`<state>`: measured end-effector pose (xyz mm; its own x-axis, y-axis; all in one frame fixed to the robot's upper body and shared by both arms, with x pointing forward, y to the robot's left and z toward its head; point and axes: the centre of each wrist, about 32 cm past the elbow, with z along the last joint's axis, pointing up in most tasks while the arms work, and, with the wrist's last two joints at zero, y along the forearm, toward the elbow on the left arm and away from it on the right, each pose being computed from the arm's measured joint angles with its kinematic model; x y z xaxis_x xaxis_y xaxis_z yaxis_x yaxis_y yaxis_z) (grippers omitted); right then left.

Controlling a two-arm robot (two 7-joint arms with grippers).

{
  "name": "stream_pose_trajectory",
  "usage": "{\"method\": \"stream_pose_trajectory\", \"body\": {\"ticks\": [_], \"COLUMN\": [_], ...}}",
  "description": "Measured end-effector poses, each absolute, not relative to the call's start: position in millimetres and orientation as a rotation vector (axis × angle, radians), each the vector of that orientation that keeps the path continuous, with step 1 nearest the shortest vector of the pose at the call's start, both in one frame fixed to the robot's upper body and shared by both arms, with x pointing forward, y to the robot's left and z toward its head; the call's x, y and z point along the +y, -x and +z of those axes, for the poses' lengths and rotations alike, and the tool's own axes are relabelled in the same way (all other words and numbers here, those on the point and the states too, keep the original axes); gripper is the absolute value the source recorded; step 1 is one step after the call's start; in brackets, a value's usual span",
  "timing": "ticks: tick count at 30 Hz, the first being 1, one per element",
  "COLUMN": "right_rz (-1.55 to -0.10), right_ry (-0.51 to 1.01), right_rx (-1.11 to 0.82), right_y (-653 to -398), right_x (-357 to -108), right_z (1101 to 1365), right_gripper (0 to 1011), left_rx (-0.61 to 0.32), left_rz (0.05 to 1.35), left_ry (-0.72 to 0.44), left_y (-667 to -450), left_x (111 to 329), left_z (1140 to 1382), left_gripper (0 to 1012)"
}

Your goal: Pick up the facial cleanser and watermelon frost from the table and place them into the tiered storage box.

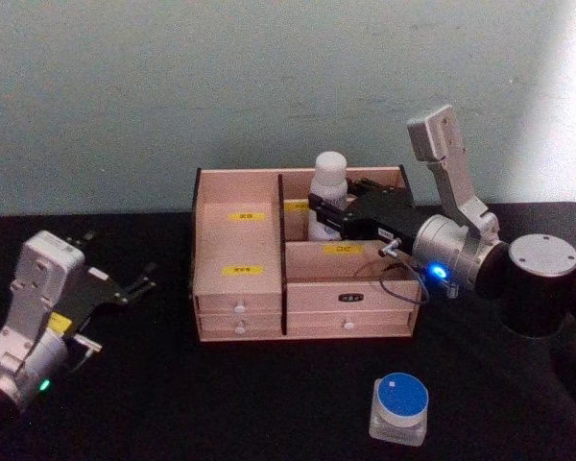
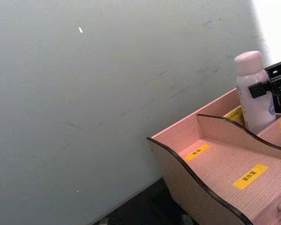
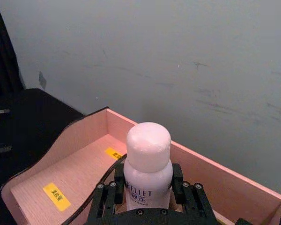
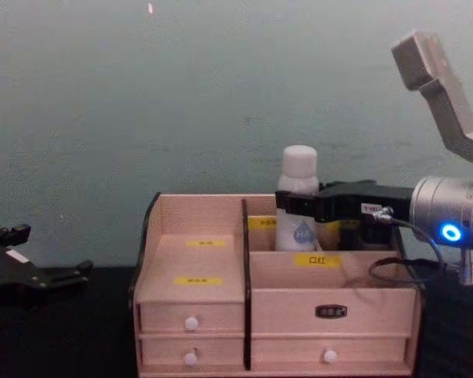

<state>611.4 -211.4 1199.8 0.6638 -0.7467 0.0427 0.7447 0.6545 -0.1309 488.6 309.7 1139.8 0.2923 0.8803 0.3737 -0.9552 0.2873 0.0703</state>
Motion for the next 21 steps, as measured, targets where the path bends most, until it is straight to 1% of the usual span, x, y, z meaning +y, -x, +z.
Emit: {"method": "stream_pose_trajectory", "body": {"ticks": [21], "right_rz": [-0.850], "right_ry": [0.153], "right_rx": [0.024], "right_y": [-611.3], "right_x": [-213.2], "right_z": [1196.3], "right_gripper": [590], "left_rx": [-0.285], "left_rz": [1.248], "left_ry": [-0.304], "left_y": [-488.6], "left_x": [309.7], "left_z": [1139.8], "left_gripper": [1001]}}
